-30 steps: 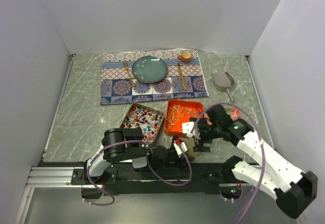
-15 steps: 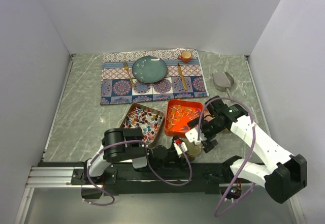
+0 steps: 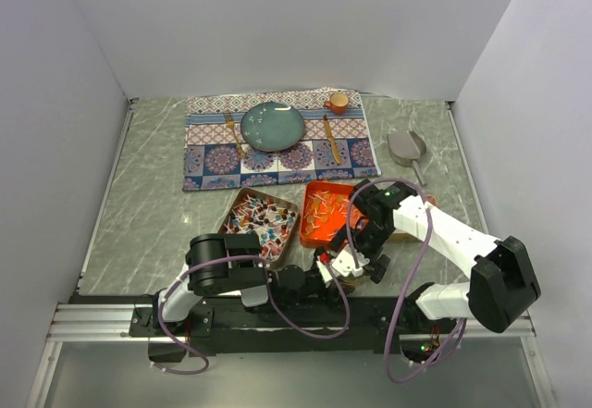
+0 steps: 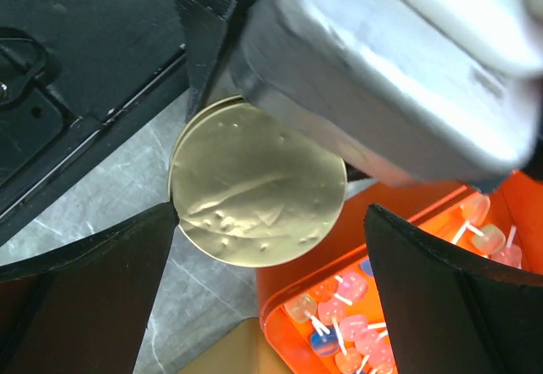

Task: Pack the candies
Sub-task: Screw the bottle lid onto the packing bottle.

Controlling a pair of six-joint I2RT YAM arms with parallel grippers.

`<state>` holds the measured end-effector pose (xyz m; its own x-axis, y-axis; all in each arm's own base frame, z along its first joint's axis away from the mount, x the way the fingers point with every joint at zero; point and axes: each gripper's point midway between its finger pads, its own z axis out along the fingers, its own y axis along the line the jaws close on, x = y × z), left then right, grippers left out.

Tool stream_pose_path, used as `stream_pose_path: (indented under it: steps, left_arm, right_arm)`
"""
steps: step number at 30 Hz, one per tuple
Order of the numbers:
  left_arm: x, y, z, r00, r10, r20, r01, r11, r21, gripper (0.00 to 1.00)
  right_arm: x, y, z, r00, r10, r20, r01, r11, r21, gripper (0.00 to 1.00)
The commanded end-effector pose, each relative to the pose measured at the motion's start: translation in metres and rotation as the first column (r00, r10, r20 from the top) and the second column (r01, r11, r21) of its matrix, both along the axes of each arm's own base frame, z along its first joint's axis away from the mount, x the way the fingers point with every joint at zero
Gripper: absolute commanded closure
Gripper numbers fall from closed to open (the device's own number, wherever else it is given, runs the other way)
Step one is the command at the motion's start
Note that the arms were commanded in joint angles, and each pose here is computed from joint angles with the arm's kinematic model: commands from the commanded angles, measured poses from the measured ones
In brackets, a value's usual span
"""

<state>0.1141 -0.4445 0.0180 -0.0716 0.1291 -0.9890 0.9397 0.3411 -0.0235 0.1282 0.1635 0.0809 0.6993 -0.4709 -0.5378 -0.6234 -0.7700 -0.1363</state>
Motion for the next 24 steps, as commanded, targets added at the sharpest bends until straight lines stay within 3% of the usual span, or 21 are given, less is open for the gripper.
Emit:
stream_pose_path:
  steps: [1,8,11,15,22,24]
  left_arm:
    - [-0.014,0.047,-0.09,0.998,-0.02,-0.052,0.036,0.941,0.336,0.99]
    - [-0.013,0.047,-0.09,0.998,-0.016,-0.059,0.035,0.943,0.332,0.99]
    - [-0.013,0.048,-0.09,0.998,-0.014,-0.057,0.033,0.941,0.336,0.99]
    - [-0.012,0.048,-0.09,0.998,-0.011,-0.054,0.028,0.941,0.337,0.99]
    - [-0.01,0.048,-0.09,0.999,0.003,-0.053,0.015,0.942,0.336,0.99]
    - [-0.01,0.049,-0.091,0.999,0.003,-0.054,0.016,0.941,0.339,0.99]
  right_arm:
    - [-0.013,-0.004,-0.009,0.989,0.146,0.005,-0.146,0.989,-0.018,0.0]
    - [-0.012,0.002,-0.013,0.994,0.092,-0.059,-0.095,0.994,-0.054,0.01]
    - [-0.01,0.001,-0.012,0.993,0.065,-0.097,-0.073,0.993,-0.089,0.12]
    - [-0.01,0.005,-0.01,0.991,-0.015,-0.133,0.002,0.995,-0.097,0.35]
    - [-0.028,0.018,-0.006,0.928,-0.289,-0.237,0.287,0.957,-0.042,0.42]
    - [-0.038,0.017,-0.012,0.915,-0.312,-0.254,0.31,0.949,-0.052,0.42]
